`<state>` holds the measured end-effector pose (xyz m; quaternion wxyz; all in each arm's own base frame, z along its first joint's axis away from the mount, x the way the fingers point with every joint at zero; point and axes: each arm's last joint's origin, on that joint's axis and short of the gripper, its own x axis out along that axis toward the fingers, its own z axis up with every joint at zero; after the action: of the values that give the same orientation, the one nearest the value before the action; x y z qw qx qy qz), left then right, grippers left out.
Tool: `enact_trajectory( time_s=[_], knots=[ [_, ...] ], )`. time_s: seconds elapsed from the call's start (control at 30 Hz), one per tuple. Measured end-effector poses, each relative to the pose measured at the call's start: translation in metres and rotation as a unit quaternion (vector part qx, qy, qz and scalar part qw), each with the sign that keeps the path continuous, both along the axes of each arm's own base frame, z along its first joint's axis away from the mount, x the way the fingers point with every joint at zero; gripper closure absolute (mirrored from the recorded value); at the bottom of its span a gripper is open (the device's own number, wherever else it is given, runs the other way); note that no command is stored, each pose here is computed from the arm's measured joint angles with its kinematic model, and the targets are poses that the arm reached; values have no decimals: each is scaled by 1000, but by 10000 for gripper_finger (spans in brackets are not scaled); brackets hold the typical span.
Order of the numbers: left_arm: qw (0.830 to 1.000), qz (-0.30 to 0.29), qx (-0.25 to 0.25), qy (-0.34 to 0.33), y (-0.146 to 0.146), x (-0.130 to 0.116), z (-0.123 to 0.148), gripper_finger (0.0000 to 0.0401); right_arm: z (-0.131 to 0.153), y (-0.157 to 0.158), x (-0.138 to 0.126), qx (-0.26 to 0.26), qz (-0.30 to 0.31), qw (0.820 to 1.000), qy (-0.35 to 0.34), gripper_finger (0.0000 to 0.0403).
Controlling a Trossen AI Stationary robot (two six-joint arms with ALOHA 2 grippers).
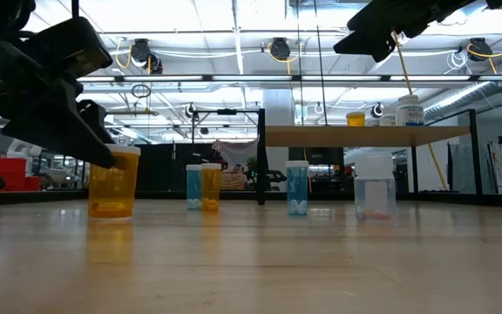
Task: Pick and place medicine bottles onto shelf by color
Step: Put the large orange pill bottle on the shelf aligned with the other large orange pill bottle
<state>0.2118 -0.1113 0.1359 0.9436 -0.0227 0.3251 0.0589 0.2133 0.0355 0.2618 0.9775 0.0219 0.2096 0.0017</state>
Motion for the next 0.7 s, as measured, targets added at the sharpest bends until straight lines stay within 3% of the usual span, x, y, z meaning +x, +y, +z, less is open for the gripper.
enact_trajectory(
  time_s=[0.3, 0.5, 0.7],
  knots=[
    [1000, -2, 3, -26, 0, 4, 4, 184, 0, 0, 6, 4, -16, 1000, -16, 152],
    [998, 1, -1, -67, 4, 12, 12, 185, -5, 5, 33, 0, -11, 997, -77, 152],
    [998, 11, -2, -55, 7, 12, 9, 185, -24, 11, 64, -10, -6, 995, -104, 152]
  ],
)
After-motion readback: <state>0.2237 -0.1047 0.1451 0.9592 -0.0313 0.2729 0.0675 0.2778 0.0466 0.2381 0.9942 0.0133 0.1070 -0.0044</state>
